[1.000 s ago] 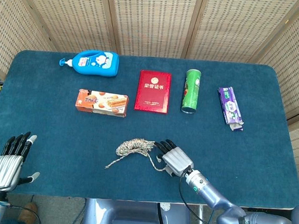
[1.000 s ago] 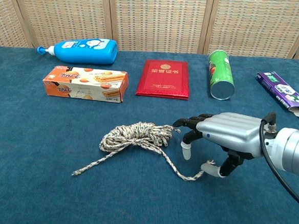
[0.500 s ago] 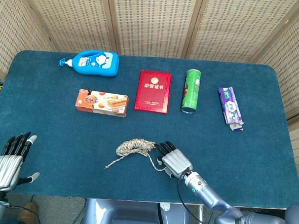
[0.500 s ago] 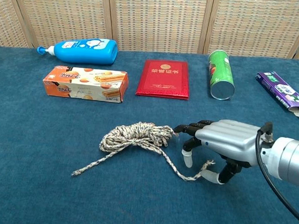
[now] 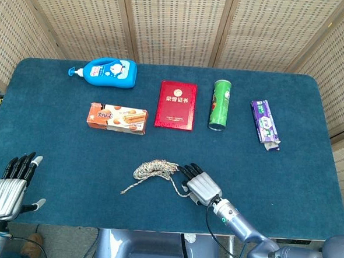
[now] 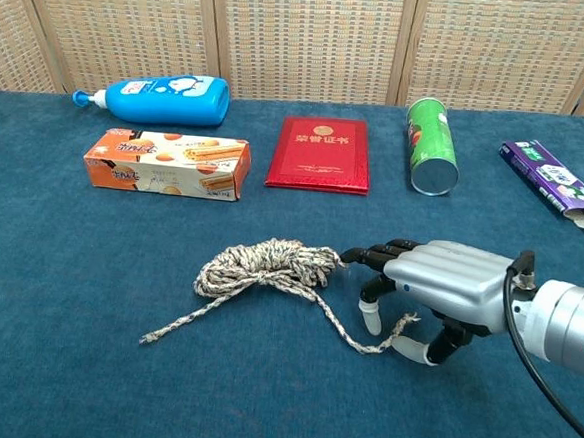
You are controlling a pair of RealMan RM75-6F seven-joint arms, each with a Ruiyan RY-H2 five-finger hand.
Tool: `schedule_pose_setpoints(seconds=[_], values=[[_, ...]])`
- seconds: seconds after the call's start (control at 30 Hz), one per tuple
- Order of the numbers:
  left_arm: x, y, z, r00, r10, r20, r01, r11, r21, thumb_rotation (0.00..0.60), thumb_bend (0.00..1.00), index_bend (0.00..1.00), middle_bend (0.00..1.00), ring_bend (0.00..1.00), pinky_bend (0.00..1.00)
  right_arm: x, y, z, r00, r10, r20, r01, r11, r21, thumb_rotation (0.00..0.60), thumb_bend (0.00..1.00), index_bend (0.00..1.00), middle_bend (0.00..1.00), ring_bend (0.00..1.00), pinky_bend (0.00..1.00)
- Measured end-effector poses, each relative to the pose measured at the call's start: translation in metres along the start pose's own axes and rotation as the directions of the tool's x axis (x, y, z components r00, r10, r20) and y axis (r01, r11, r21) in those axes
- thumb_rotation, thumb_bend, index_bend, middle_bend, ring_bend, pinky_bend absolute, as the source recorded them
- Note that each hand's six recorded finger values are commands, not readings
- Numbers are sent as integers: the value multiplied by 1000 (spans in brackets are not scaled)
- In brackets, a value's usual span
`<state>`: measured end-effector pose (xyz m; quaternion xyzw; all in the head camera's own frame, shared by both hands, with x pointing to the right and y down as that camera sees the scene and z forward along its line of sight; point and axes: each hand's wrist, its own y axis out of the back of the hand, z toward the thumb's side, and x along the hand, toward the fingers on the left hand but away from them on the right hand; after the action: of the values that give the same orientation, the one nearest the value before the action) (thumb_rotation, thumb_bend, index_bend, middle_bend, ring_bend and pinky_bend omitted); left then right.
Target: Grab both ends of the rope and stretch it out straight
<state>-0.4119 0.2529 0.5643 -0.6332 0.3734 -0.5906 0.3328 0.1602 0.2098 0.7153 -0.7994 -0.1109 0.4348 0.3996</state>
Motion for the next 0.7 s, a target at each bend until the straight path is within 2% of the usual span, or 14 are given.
schedule_pose_setpoints(seconds=[0.7], values=[[0, -2, 0, 1000, -6, -3, 6, 1000, 7, 600, 24, 0, 0, 0, 0, -2, -9, 0, 1000, -17, -11, 17, 1000, 0, 600, 413, 517, 0, 0, 0]])
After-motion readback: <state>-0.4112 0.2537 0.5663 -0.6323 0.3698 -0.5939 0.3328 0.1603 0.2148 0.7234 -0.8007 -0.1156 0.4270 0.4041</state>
